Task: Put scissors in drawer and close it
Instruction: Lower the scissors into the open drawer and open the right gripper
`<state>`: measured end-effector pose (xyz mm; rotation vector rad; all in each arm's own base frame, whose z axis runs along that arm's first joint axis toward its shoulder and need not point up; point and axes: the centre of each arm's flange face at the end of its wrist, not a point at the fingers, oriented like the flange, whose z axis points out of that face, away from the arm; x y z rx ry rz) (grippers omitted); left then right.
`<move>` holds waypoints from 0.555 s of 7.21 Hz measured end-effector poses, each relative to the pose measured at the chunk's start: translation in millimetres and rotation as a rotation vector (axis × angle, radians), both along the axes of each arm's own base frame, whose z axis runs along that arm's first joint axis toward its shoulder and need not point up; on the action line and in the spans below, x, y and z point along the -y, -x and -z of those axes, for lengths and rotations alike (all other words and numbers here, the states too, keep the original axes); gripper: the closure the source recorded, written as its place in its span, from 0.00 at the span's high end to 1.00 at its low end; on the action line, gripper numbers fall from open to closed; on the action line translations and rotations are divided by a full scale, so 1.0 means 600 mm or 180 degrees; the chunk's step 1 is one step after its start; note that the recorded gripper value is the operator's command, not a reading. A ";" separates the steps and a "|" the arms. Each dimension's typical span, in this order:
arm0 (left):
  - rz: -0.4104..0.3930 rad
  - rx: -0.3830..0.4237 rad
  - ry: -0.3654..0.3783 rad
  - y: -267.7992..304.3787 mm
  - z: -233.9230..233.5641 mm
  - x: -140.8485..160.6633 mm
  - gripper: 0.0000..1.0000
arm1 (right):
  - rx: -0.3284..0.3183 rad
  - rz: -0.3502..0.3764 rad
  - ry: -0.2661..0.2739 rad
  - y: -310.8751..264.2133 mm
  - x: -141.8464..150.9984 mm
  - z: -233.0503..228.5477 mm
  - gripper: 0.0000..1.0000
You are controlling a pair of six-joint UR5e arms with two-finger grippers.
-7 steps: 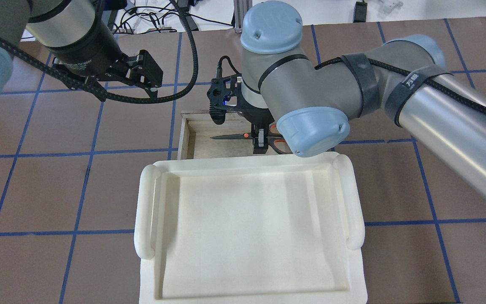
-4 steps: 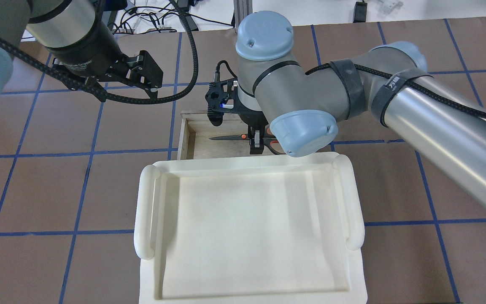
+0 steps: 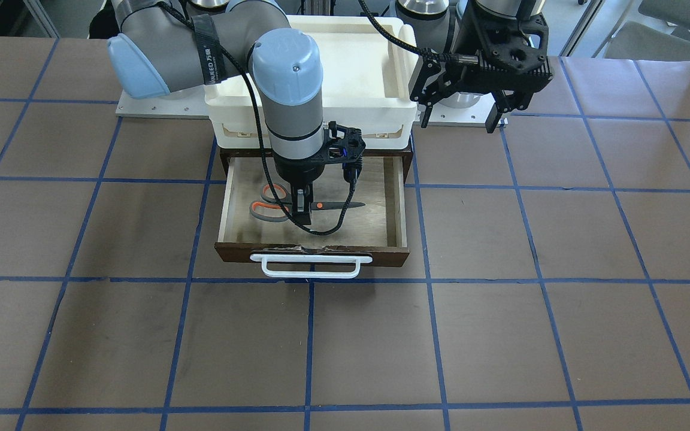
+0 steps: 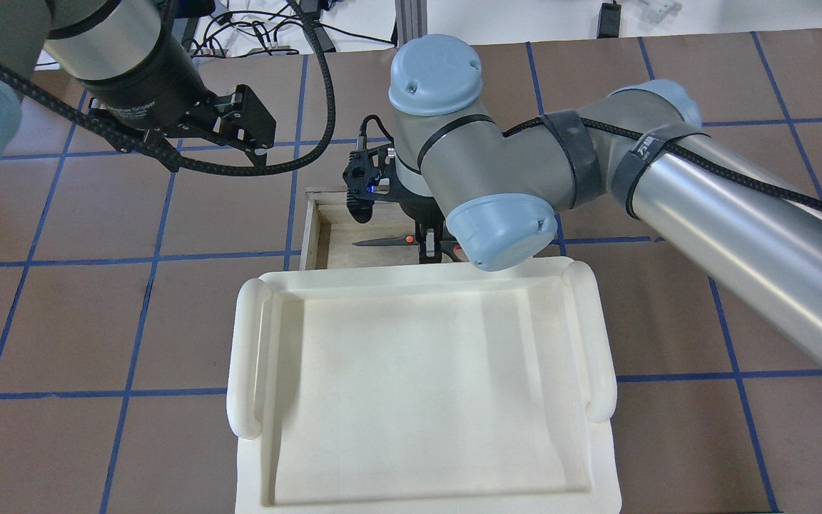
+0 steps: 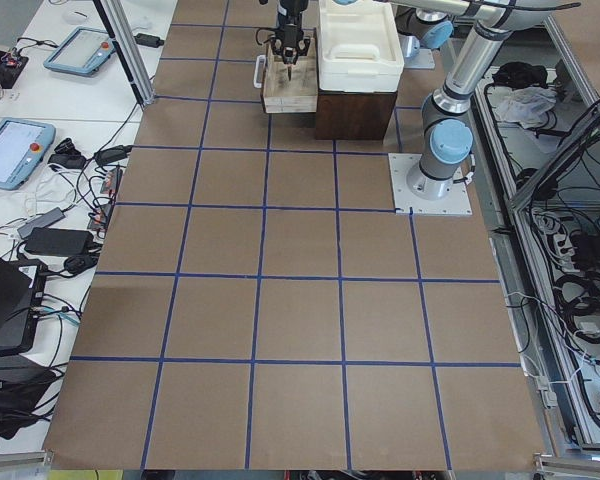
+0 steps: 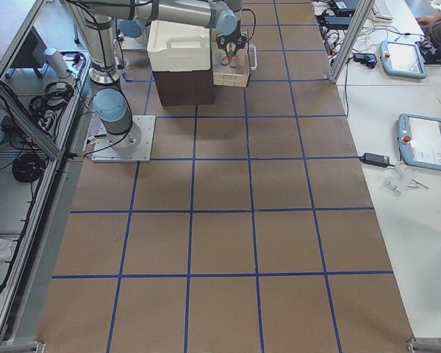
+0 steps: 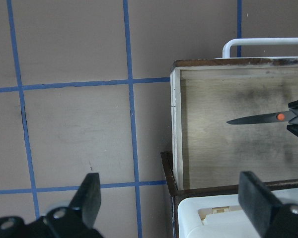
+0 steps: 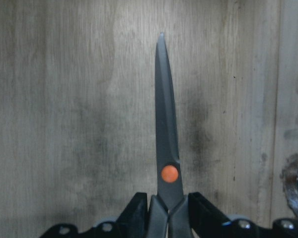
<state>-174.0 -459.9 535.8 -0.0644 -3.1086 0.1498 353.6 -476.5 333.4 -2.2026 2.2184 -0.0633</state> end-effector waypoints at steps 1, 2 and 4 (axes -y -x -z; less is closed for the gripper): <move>-0.0002 -0.0001 0.0000 0.000 0.000 0.000 1.00 | -0.0001 0.0001 0.0003 -0.002 0.002 0.008 0.00; -0.0003 -0.0002 0.0001 -0.001 0.000 0.000 1.00 | -0.0001 -0.0002 0.0008 -0.004 0.004 0.015 0.00; -0.0004 -0.0001 0.0002 -0.001 -0.001 0.000 1.00 | -0.0012 -0.0052 -0.0005 -0.015 -0.002 0.026 0.00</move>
